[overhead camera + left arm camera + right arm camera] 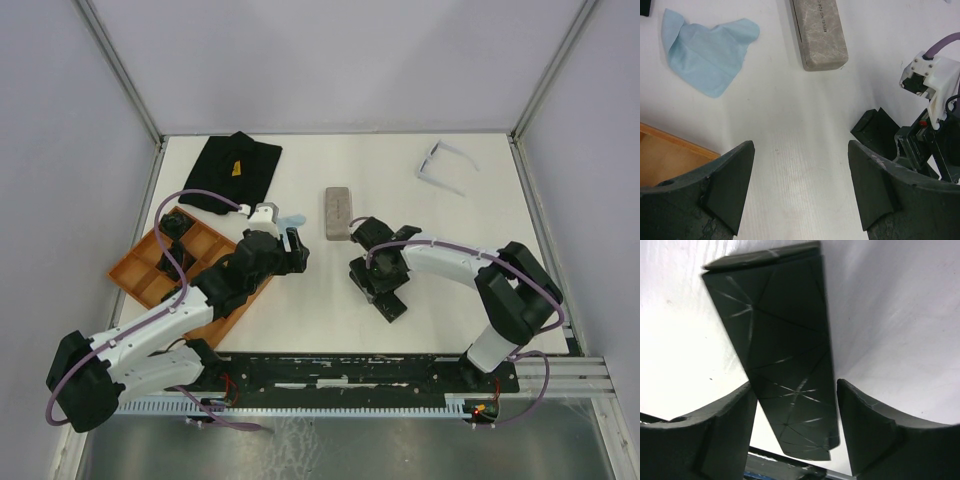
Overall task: Organize the sunglasses
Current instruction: Move the sunglasses case at the center of the board.
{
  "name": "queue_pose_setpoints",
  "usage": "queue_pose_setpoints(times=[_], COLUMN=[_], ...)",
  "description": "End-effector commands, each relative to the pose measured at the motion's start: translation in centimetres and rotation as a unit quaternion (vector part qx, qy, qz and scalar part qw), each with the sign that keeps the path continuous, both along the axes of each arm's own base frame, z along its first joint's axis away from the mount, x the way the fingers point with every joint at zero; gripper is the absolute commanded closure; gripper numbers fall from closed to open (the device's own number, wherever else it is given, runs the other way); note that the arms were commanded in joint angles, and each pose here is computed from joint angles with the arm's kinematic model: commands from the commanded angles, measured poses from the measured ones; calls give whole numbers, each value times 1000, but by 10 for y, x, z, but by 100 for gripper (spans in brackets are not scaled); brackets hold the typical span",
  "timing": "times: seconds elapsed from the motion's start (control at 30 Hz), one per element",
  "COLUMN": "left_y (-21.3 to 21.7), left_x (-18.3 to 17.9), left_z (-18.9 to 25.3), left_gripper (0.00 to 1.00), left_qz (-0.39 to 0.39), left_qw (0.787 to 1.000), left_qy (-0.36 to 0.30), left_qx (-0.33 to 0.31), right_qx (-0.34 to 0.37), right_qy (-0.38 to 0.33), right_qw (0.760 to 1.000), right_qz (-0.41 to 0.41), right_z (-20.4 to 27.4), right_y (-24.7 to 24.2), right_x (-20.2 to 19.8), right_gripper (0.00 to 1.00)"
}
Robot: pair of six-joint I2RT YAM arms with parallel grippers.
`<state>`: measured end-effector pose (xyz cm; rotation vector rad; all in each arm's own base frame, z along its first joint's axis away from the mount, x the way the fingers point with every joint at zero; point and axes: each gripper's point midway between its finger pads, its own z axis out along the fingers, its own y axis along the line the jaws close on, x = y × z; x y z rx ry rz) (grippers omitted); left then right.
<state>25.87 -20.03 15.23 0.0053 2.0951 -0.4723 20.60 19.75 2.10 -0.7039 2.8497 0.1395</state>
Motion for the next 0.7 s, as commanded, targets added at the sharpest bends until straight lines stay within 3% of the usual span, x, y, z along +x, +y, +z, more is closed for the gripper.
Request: queue_pose_setpoints(times=[0.0,0.13,0.33,0.67], left_y=[-7,-6,-7,-5], left_x=[9,10,11,12], left_z=[22,22,19,19], left_gripper=[17,18,18,18], left_qz=[3,7,6,6], left_qw=[999,999,1000,1000], left_qy=[-25,-26,-23,-19], left_qx=[-26,-26,-20,-6], right_qx=[26,56,64,111], right_qy=[-45,-82,-134,-110], right_qw=[998,991,973,969], right_qz=[-38,-87,-179,-193], right_z=[9,20,36,28], right_y=[16,31,48,91], right_x=[19,39,83,112], right_gripper=[33,40,41,20])
